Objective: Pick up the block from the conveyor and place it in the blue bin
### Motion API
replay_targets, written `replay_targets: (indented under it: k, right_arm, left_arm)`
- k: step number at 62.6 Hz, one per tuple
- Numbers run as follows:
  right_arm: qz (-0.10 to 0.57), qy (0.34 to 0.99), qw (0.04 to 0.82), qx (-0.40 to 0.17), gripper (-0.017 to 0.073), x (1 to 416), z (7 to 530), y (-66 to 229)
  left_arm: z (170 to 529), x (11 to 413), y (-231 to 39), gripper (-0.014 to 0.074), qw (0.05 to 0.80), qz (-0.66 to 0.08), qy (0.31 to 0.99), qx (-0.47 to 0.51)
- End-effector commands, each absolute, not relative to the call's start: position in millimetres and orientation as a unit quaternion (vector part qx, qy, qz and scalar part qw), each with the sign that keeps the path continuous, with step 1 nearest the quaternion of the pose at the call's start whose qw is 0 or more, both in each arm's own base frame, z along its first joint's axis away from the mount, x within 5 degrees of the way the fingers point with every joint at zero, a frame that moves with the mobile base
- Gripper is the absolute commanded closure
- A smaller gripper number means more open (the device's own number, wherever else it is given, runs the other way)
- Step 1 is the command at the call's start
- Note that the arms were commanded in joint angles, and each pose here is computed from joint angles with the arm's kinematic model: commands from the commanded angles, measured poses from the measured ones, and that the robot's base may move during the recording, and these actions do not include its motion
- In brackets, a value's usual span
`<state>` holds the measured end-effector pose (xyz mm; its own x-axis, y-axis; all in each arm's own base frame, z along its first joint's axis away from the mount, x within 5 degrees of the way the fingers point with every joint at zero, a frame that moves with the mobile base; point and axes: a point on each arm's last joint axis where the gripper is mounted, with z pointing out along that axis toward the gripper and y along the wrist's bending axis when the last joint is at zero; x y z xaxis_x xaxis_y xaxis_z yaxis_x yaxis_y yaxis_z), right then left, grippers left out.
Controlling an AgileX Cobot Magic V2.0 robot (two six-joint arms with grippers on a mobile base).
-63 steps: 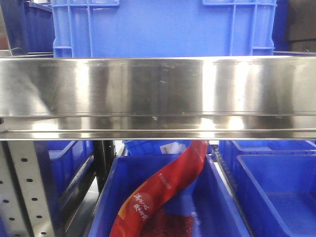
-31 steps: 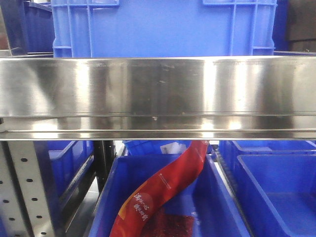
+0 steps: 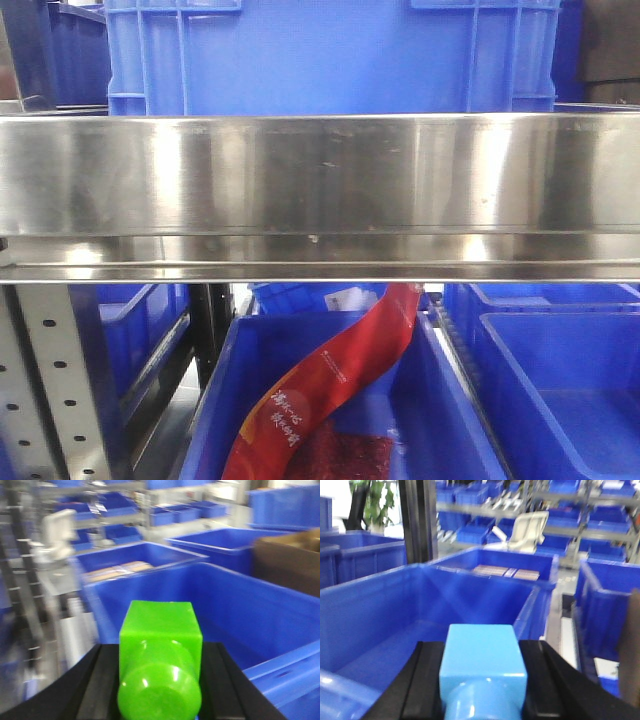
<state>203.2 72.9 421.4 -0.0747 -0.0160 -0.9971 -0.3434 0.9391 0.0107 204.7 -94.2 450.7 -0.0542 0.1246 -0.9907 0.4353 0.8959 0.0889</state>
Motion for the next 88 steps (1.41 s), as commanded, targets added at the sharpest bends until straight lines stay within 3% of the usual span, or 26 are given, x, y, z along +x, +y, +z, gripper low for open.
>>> replay_targets:
  k: [1,21,50,56,60,64,72,80,88]
  right_arm:
    - [0.121,0.724,0.667,-0.131,0.0721,221,425,81]
    - [0.13,0.74,0.644,-0.146,0.0721,280,411,114]
    - [0.148,0.725,0.655,-0.152,0.0718,306,402,140]
    - [0.148,0.727,0.652,-0.152,0.0644,308,400,141]
    - [0.148,0.731,0.648,-0.153,0.0517,311,396,142]
    - [0.153,0.734,0.645,-0.147,0.0366,312,395,143]
    - [0.163,0.736,0.643,-0.136,0.0127,313,394,143]
    - [0.162,0.737,0.641,-0.136,0.0108,313,393,143]
    - [0.162,0.737,0.641,-0.136,0.0165,313,393,143]
  left_arm:
    - [452,220,-114,0.0704,0.652,-0.134,0.715,0.214]
    - [439,287,-171,0.0704,0.652,-0.179,0.707,0.208]
    - [411,314,-187,0.0704,0.626,-0.18,0.731,0.206]
    - [411,314,-187,0.0704,0.625,-0.179,0.731,0.206]
    - [411,314,-187,0.0701,0.625,-0.179,0.731,0.206]
    - [411,314,-187,0.0647,0.624,-0.179,0.732,0.206]
    - [409,314,-187,0.0399,0.618,-0.179,0.737,0.209]
    - [409,314,-187,0.0209,0.616,-0.178,0.738,0.209]
    - [409,314,-187,0.0211,0.616,-0.178,0.738,0.209]
